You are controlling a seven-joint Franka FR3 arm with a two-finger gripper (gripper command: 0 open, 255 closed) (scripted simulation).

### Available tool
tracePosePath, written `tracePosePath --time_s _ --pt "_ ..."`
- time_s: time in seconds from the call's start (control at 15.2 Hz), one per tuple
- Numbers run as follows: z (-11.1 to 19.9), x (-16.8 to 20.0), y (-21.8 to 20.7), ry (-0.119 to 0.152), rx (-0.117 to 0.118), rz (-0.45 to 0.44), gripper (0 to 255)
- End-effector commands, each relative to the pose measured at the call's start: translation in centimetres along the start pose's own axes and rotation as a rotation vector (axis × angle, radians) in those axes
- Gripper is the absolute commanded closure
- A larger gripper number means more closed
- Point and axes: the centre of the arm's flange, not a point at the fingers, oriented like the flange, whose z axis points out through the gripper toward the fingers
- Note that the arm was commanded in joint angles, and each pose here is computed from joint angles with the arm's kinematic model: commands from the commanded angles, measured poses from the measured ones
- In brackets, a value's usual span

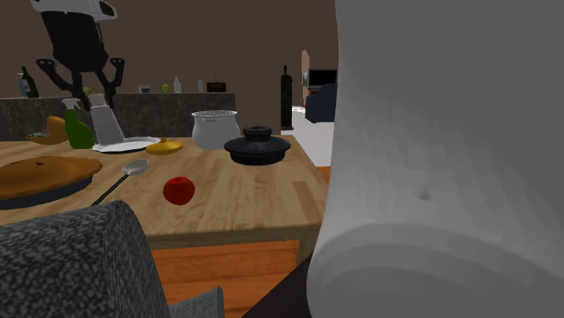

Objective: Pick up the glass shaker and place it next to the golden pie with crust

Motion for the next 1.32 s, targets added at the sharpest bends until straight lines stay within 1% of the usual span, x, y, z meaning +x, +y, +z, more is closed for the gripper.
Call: tracePosePath --time_s 0.0,0.26,0.33,1.25 --pt "-0.3 0.2 -2.7 0.0 0.001 0.001 255" --pt "-0.7 0.7 -7.9 0.0 0.001 0.001 255" --pt "-0.9 0.9 -10.2 0.0 0.001 0.001 255" --pt "6.5 0.7 -10.8 0.0 0.001 0.001 255"
